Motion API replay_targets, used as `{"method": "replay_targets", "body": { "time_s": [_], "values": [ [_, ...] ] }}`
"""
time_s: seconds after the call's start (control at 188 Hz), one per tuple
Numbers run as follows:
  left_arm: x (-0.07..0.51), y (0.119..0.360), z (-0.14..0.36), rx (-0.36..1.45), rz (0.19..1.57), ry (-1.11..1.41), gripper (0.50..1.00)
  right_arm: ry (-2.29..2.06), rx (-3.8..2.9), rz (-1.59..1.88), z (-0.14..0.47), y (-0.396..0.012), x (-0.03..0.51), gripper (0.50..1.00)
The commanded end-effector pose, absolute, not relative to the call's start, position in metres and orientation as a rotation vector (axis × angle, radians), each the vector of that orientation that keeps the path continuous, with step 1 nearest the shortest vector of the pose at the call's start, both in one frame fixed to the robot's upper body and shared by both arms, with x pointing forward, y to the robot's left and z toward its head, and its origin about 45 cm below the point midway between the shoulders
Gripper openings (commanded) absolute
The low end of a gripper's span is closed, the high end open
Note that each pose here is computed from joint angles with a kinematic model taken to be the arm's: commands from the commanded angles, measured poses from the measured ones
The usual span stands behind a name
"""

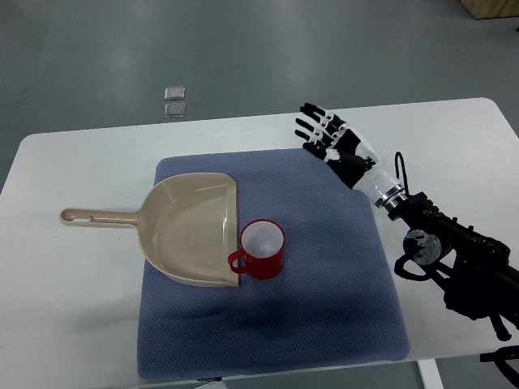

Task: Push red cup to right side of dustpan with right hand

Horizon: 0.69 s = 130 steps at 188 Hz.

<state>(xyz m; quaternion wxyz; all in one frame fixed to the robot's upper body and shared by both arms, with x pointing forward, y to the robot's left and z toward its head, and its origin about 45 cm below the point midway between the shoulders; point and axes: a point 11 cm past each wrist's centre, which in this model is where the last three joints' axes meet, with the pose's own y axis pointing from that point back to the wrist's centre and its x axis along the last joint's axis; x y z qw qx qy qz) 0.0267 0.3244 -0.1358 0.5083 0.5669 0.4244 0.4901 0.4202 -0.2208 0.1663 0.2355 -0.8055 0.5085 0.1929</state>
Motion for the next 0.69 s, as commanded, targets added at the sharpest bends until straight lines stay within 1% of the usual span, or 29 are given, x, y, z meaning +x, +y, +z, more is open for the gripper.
{"method": "replay_targets", "body": {
  "time_s": [0.0,0.213,0.686],
  "values": [
    [0.0266,0.3238,-0.1359,1.366,1.178,1.022,1.000,1.464,-2.057,0.649,0.1691,-0.2444,0.4310,0.934],
    [0.0266,0.3243,-0.1358,1.367,1.179,1.022,1.000,1.456,-2.025,0.663,0.1731,-0.2503,0.4335,0.934],
    [0.0265,0.3244,-0.1358,1.367,1.180,1.024,1.000,1.436,-2.024,0.662,0.1742,-0.2457,0.4330,0.934]
  ]
}}
